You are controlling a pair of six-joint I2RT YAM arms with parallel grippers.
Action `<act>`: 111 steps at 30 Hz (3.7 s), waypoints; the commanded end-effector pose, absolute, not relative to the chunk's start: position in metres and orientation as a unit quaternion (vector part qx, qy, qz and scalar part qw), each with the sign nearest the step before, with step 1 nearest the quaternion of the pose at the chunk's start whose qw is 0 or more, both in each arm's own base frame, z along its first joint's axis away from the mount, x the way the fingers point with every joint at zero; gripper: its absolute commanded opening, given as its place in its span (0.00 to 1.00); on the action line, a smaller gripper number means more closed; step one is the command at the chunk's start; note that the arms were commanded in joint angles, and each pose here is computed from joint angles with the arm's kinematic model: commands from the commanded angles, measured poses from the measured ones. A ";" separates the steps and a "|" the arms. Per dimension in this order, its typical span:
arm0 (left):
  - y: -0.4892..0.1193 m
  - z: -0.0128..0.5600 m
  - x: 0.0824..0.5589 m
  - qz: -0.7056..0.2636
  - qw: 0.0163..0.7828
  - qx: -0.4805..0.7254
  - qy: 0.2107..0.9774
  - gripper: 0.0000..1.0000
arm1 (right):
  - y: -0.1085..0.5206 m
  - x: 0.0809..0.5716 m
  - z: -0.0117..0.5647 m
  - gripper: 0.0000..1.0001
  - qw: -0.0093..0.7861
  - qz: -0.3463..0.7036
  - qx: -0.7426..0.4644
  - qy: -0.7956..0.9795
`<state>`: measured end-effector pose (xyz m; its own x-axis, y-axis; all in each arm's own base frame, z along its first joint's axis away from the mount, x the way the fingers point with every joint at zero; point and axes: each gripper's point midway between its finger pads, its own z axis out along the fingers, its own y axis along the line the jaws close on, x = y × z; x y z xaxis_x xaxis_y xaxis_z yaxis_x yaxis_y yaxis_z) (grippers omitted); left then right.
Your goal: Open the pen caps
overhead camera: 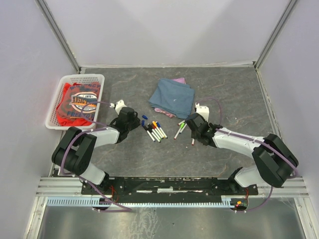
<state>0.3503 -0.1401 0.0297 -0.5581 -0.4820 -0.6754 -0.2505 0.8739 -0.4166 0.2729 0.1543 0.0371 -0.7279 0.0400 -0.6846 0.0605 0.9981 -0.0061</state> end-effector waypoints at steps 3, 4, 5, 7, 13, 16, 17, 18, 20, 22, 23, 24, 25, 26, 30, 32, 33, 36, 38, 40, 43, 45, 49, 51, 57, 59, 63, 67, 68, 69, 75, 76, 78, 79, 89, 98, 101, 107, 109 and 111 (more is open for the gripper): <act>-0.139 0.050 0.354 -0.148 0.454 -0.196 0.856 0.41 | 0.172 0.291 0.077 0.35 0.406 0.019 0.040 0.913; -0.139 0.053 0.354 -0.151 0.457 -0.195 0.854 0.41 | 0.175 0.292 0.078 0.36 0.405 0.025 0.042 0.913; -0.140 0.058 0.354 -0.156 0.461 -0.195 0.852 0.42 | 0.178 0.293 0.079 0.37 0.403 0.028 0.044 0.914; -0.143 0.070 0.355 -0.171 0.472 -0.191 0.843 0.46 | 0.183 0.297 0.080 0.39 0.398 0.030 0.053 0.915; -0.151 0.092 0.351 -0.215 0.493 -0.182 0.823 0.53 | 0.204 0.307 0.068 0.41 0.376 0.051 0.068 0.923; -0.155 0.099 0.348 -0.234 0.499 -0.178 0.815 0.53 | 0.212 0.312 0.061 0.41 0.367 0.054 0.074 0.926; -0.157 0.102 0.348 -0.242 0.502 -0.176 0.811 0.53 | 0.213 0.313 0.059 0.41 0.364 0.052 0.076 0.927; -0.157 0.104 0.347 -0.248 0.505 -0.176 0.808 0.53 | 0.214 0.314 0.057 0.41 0.362 0.050 0.077 0.928; -0.159 0.109 0.346 -0.259 0.509 -0.174 0.802 0.53 | 0.215 0.316 0.054 0.41 0.361 0.048 0.081 0.928; -0.161 0.112 0.345 -0.266 0.512 -0.171 0.799 0.53 | 0.217 0.318 0.053 0.41 0.361 0.049 0.082 0.928; -0.161 0.113 0.345 -0.266 0.513 -0.171 0.798 0.53 | 0.217 0.318 0.051 0.41 0.359 0.048 0.082 0.928; -0.161 0.114 0.345 -0.267 0.514 -0.170 0.797 0.53 | 0.218 0.319 0.051 0.41 0.360 0.047 0.082 0.928; -0.162 0.115 0.345 -0.268 0.515 -0.170 0.796 0.53 | 0.218 0.319 0.050 0.41 0.359 0.046 0.082 0.929; -0.162 0.116 0.345 -0.269 0.516 -0.169 0.796 0.53 | 0.218 0.320 0.049 0.40 0.359 0.045 0.083 0.928; -0.162 0.116 0.344 -0.270 0.518 -0.166 0.795 0.53 | 0.219 0.322 0.046 0.40 0.358 0.044 0.084 0.929; -0.161 0.116 0.343 -0.269 0.518 -0.166 0.795 0.53 | 0.220 0.323 0.044 0.40 0.357 0.042 0.084 0.929; -0.161 0.116 0.343 -0.270 0.519 -0.165 0.794 0.53 | 0.220 0.323 0.043 0.40 0.357 0.041 0.085 0.930; -0.161 0.115 0.343 -0.268 0.519 -0.165 0.794 0.53 | 0.221 0.325 0.040 0.40 0.356 0.040 0.086 0.930; -0.161 0.116 0.343 -0.269 0.521 -0.164 0.793 0.53 | 0.221 0.326 0.039 0.40 0.356 0.040 0.087 0.930; -0.160 0.116 0.342 -0.269 0.521 -0.164 0.793 0.53 | 0.221 0.326 0.038 0.40 0.356 0.039 0.088 0.930; -0.160 0.115 0.341 -0.268 0.521 -0.164 0.793 0.53 | 0.219 0.326 0.037 0.40 0.355 0.037 0.090 0.930; -0.160 0.115 0.341 -0.269 0.522 -0.164 0.793 0.52 | 0.218 0.326 0.036 0.40 0.355 0.038 0.093 0.929; -0.160 0.118 0.341 -0.271 0.525 -0.164 0.790 0.52 | 0.219 0.328 0.043 0.40 0.368 0.050 0.102 0.923; -0.159 0.118 0.341 -0.271 0.526 -0.164 0.789 0.52 | 0.219 0.329 0.046 0.40 0.372 0.054 0.103 0.921; -0.160 0.118 0.340 -0.271 0.525 -0.163 0.790 0.52 | 0.220 0.331 0.045 0.40 0.370 0.052 0.104 0.922; -0.160 0.117 0.340 -0.270 0.525 -0.164 0.790 0.52 | 0.221 0.330 0.042 0.40 0.367 0.050 0.103 0.923; -0.160 0.117 0.340 -0.271 0.525 -0.164 0.790 0.52 | 0.220 0.330 0.035 0.40 0.361 0.045 0.103 0.926; -0.161 0.116 0.339 -0.271 0.523 -0.163 0.791 0.52 | 0.219 0.331 0.028 0.40 0.357 0.043 0.105 0.927; -0.161 0.116 0.339 -0.271 0.524 -0.164 0.791 0.52 | 0.219 0.331 0.026 0.40 0.355 0.042 0.105 0.928; -0.160 0.117 0.339 -0.271 0.524 -0.164 0.790 0.52 | 0.219 0.331 0.024 0.40 0.354 0.041 0.105 0.929; -0.161 0.119 0.339 -0.273 0.527 -0.164 0.788 0.52 | 0.213 0.325 0.015 0.40 0.345 0.029 0.102 0.933; -0.160 0.120 0.339 -0.273 0.527 -0.164 0.788 0.52 | 0.210 0.323 0.014 0.39 0.343 0.026 0.101 0.933; -0.161 0.121 0.339 -0.274 0.528 -0.163 0.787 0.52 | 0.205 0.317 0.011 0.39 0.339 0.020 0.100 0.935; -0.161 0.122 0.338 -0.275 0.529 -0.162 0.786 0.52 | 0.202 0.313 0.009 0.39 0.335 0.016 0.097 0.937; -0.165 0.132 0.337 -0.285 0.533 -0.157 0.781 0.52 | 0.179 0.287 0.000 0.34 0.317 -0.005 0.089 0.944; -0.180 0.144 0.334 -0.317 0.524 -0.138 0.778 0.52 | 0.170 0.276 0.001 0.07 0.311 -0.011 0.082 0.947; -0.195 0.149 0.333 -0.343 0.508 -0.118 0.781 0.53 | 0.168 0.275 0.007 0.02 0.318 -0.007 0.083 0.944; -0.232 0.162 0.326 -0.410 0.467 -0.078 0.779 0.55 | 0.165 0.272 0.029 0.01 0.348 0.018 0.071 0.935; -0.243 0.166 0.322 -0.436 0.451 -0.071 0.776 0.56 | 0.171 0.272 0.043 0.01 0.368 0.054 0.067 0.926; -0.253 0.168 0.319 -0.457 0.435 -0.062 0.773 0.57 | 0.179 0.270 0.056 0.01 0.383 0.092 0.050 0.918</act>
<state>0.3231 -0.2218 0.1387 -0.5664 -0.4930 -0.6604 0.2017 0.6940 -0.6911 0.2664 0.1664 0.0249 -0.7534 0.1591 -0.6380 0.1177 0.9872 0.1072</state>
